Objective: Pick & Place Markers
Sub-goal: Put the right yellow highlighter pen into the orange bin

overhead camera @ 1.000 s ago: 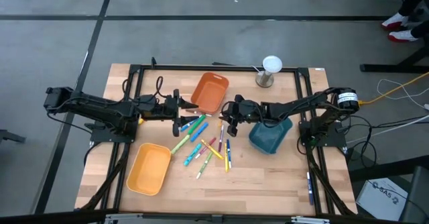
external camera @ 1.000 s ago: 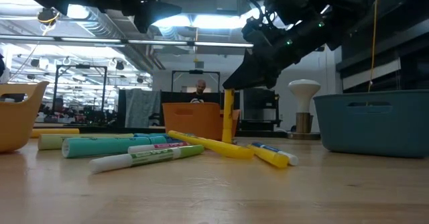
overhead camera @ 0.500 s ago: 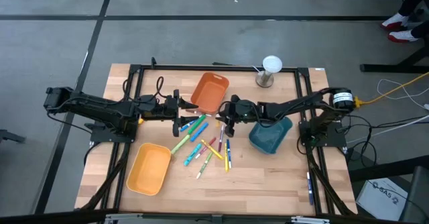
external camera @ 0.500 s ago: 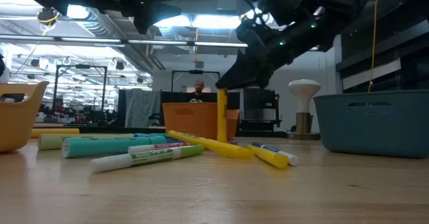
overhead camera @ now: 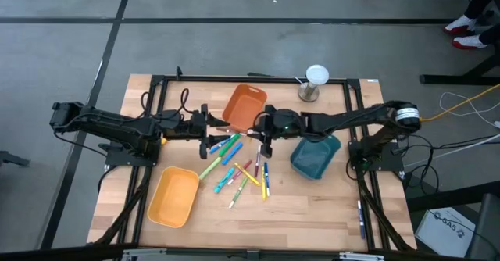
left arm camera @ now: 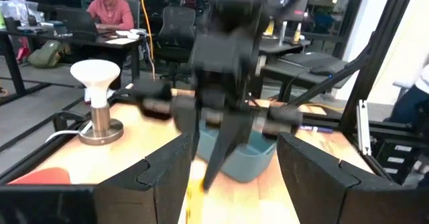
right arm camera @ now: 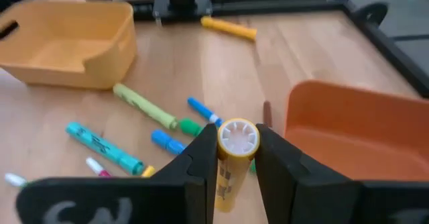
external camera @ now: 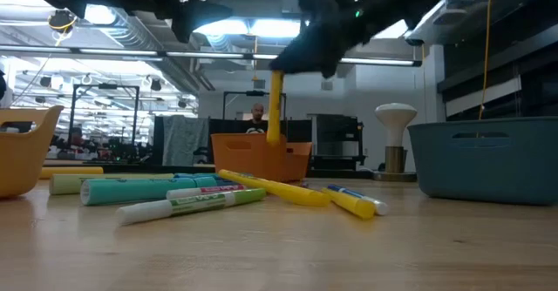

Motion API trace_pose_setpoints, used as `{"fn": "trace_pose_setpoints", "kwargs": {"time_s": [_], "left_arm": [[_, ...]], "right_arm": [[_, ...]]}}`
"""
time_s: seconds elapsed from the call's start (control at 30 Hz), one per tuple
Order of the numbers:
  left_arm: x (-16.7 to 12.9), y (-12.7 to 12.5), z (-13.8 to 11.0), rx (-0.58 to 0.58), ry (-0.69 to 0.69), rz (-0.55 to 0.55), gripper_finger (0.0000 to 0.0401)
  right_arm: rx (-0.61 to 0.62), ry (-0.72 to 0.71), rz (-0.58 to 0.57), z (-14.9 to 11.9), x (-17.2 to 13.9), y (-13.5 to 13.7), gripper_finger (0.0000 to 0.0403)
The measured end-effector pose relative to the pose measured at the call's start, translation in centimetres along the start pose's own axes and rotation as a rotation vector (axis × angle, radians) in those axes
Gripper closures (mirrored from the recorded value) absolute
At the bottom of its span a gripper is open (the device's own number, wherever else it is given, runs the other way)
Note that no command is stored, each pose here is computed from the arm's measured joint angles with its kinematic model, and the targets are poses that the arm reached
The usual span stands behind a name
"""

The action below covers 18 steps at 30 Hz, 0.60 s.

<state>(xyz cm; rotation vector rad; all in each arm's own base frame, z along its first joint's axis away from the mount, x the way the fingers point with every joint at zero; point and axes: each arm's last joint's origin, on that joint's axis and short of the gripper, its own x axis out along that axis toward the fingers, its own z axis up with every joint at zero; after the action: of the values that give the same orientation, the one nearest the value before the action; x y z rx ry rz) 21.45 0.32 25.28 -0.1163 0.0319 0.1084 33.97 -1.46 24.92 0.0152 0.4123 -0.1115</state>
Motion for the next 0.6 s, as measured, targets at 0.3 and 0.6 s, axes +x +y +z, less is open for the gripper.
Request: {"fn": "trace_pose_setpoints", "kwargs": {"time_s": [0.3, 0.6], "left_arm": [[0.0, 0.0, -0.2, -0.001, 0.018, 0.004, 0.0187], [0.0, 0.1, -0.3, 0.002, 0.029, 0.007, 0.0187]], "right_arm": [[0.008, -0.044, -0.064, 2.1, -3.8, -0.5, 0.0323], [0.043, -0.144, -0.188, 3.3, -4.3, -3.5, 0.0323]]}}
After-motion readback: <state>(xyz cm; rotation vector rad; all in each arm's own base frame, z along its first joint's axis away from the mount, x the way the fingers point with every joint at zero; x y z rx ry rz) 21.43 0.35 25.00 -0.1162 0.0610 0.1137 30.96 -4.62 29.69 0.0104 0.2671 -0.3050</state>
